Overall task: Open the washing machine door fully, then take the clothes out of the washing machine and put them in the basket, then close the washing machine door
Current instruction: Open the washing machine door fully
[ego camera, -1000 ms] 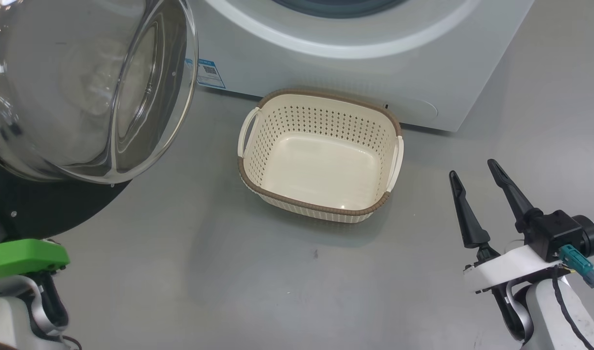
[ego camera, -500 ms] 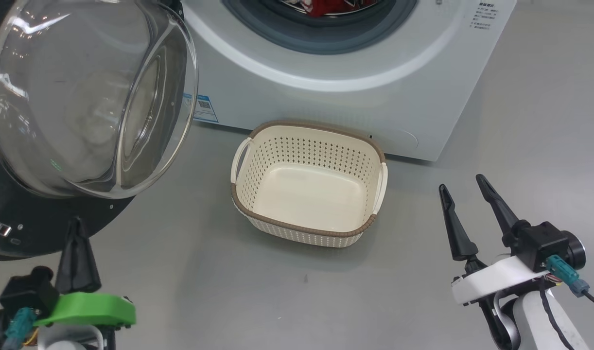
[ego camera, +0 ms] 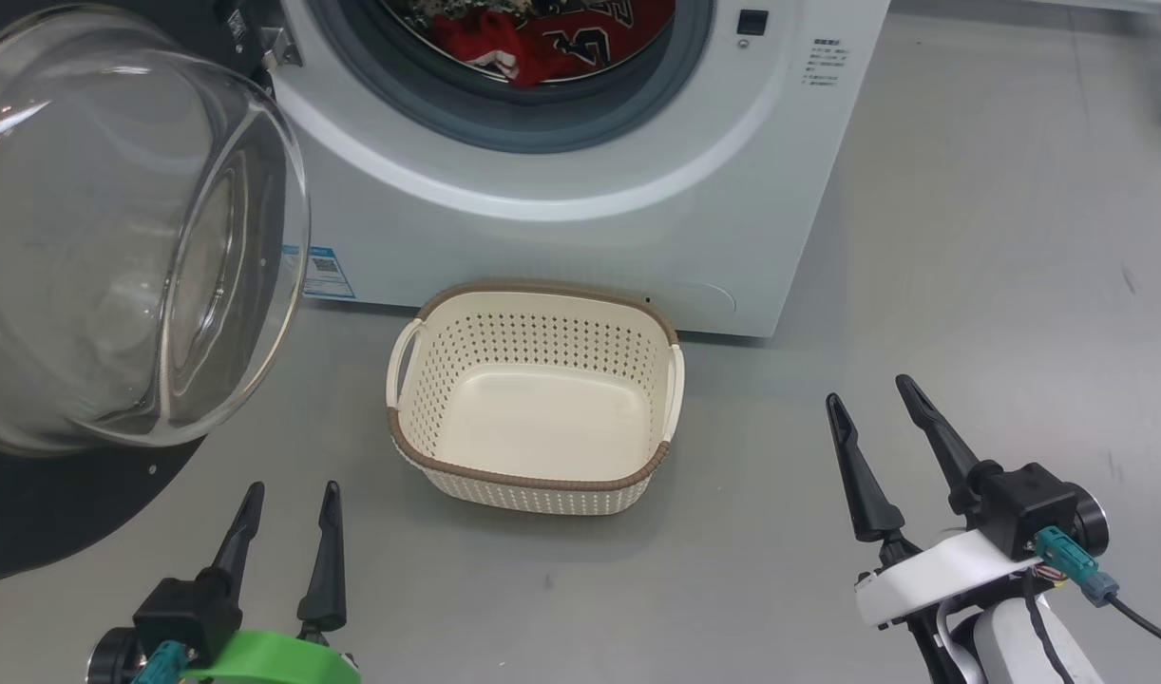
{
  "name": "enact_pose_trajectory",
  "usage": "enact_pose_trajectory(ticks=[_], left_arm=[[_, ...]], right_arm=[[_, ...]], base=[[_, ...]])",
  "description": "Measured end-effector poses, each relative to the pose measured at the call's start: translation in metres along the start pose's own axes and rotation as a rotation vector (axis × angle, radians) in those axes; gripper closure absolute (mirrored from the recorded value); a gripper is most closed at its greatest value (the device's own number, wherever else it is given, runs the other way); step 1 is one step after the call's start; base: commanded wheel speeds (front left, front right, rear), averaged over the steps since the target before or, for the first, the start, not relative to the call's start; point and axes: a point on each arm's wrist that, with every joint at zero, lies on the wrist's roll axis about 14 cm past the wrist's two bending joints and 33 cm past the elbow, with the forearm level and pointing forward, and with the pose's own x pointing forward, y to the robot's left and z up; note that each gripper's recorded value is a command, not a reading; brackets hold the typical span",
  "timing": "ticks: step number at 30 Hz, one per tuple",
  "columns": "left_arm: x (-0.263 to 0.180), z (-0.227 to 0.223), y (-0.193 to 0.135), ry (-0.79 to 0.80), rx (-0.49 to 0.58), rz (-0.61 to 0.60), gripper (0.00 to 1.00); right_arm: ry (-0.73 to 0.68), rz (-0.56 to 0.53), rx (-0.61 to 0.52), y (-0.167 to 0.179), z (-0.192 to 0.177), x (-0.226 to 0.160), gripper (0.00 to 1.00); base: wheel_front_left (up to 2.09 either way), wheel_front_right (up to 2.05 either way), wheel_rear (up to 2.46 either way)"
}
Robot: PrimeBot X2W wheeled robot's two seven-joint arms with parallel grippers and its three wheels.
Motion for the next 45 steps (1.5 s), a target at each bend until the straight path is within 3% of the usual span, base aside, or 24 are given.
enact_pose_trajectory(ticks=[8, 27, 45], left_arm=[[0.008, -0.008, -0.035, 0.022, -0.001, -0.110, 0.00], [0.019, -0.024, -0.088, 0.071, 0.014, -0.248, 0.00], [0.018, -0.027, -0.091, 0.082, 0.003, -0.234, 0.00]], right_arm=[[-0.014, -0.083, -0.007, -0.019, 0.007, -0.024, 0.00], [-0.051, -0.264, -0.017, -0.057, 0.020, -0.078, 0.00], [-0.062, -0.281, -0.011, -0.057, 0.023, -0.084, 0.00]], base=[[0.00, 0.00, 0.00], [0.00, 0.00, 0.00], [0.00, 0.00, 0.00]])
